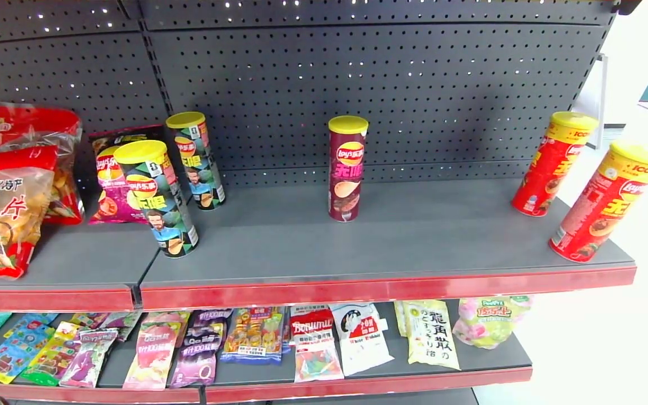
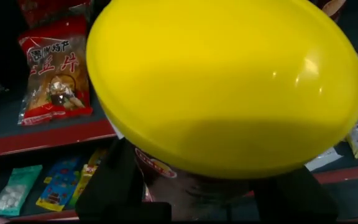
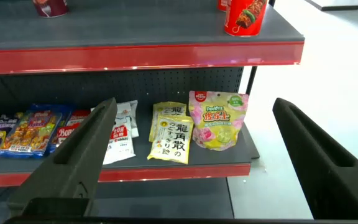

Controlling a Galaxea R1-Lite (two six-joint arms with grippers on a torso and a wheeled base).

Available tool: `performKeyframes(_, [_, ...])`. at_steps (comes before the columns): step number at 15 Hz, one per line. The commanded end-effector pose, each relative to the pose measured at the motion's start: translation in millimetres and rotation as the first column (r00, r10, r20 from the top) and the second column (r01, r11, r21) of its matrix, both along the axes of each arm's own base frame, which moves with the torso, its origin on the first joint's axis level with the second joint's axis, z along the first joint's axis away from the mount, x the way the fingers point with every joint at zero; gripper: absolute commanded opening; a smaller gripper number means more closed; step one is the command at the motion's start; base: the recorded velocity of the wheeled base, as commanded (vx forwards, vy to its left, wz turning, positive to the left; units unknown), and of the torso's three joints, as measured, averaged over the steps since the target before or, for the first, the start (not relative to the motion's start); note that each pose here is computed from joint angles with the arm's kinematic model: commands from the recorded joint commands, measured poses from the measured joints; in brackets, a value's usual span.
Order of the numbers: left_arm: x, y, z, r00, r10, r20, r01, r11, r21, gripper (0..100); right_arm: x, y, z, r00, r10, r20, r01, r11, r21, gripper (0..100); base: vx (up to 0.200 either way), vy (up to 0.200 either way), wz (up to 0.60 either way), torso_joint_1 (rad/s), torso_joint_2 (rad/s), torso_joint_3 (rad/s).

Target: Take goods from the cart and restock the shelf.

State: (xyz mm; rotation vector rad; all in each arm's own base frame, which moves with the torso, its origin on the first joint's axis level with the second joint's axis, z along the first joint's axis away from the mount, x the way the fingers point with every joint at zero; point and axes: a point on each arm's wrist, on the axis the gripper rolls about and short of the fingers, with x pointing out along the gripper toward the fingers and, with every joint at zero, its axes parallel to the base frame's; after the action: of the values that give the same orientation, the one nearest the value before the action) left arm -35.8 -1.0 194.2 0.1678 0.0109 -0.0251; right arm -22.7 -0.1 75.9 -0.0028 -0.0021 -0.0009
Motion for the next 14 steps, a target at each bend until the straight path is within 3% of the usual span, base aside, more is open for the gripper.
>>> performKeyframes(1, [1.0,0.0,0.5,1.0,0.001,-0.005,-0.001,1.0,0.005,0,0.0,0.0,0.1,1.0,0.001,0.001,-0.001,1.0,0.0,100,0.2,0.0,0.0,-0.002,0.0,0.007])
performKeyframes(4, [0.1,0.0,0.5,1.0,-0.004,0.001,0.004,1.0,0.007,0,0.0,0.0,0.1,1.0,0.001,0.001,-0.001,1.0,0.0,100,0.2,0.0,0.0,-0.007,0.0,0.006])
performKeyframes(7, [-2.2,-0.2,2.9,1.0,-0.014,0.019,0.014,1.0,0.015,0,0.0,0.0,0.1,1.0,0.001,0.001,-0.001,1.0,-0.003,100,0.0,0.0,0.0,0.0,0.0,0.0])
performKeyframes(8, [-6.4,-0.7,8.6,0.997,-0.065,0.044,0.064,0.998,0.019,0,0.0,0.0,0.1,1.0,0.001,0.001,-0.001,1.0,-0.002,100,0.0,0.0,0.0,0.0,0.0,0.0])
performKeyframes(9, [-6.7,-0.7,8.5,0.997,-0.068,0.045,0.067,0.998,0.018,0,0.0,0.0,0.1,1.0,0.001,0.001,-0.001,1.0,-0.002,100,0.0,0.0,0.0,0.0,0.0,0.0])
performKeyframes(10, [-9.6,-1.0,4.9,0.992,-0.122,0.041,0.121,0.992,0.019,0,0.0,0.2,0.2,1.0,0.013,0.002,-0.013,1.0,-0.013,100,0.0,0.0,0.0,0.0,0.0,0.0])
performKeyframes(12, [-16.4,-0.9,7.6,0.97,-0.244,0.025,0.243,0.97,0.018,0,-1.1,3.4,4.3,0.988,0.152,0.028,-0.15,0.986,-0.068,100,0.0,0.0,0.0,0.0,0.0,0.0])
performKeyframes(13, [-19.8,-0.7,7.2,0.951,-0.308,0.009,0.308,0.951,0.013,0,-3.9,4.9,42.7,0.966,0.254,0.056,-0.251,0.966,-0.056,100,0.0,0.0,0.0,0.0,0.0,0.0])
performKeyframes(14, [-18.6,-0.8,5.5,0.945,-0.327,-0.011,0.327,0.945,0.005,0,13.9,5.9,98.5,0.959,0.282,0.019,-0.283,0.959,0.017,100,0.0,0.0,0.0,0.0,0.0,0.0])
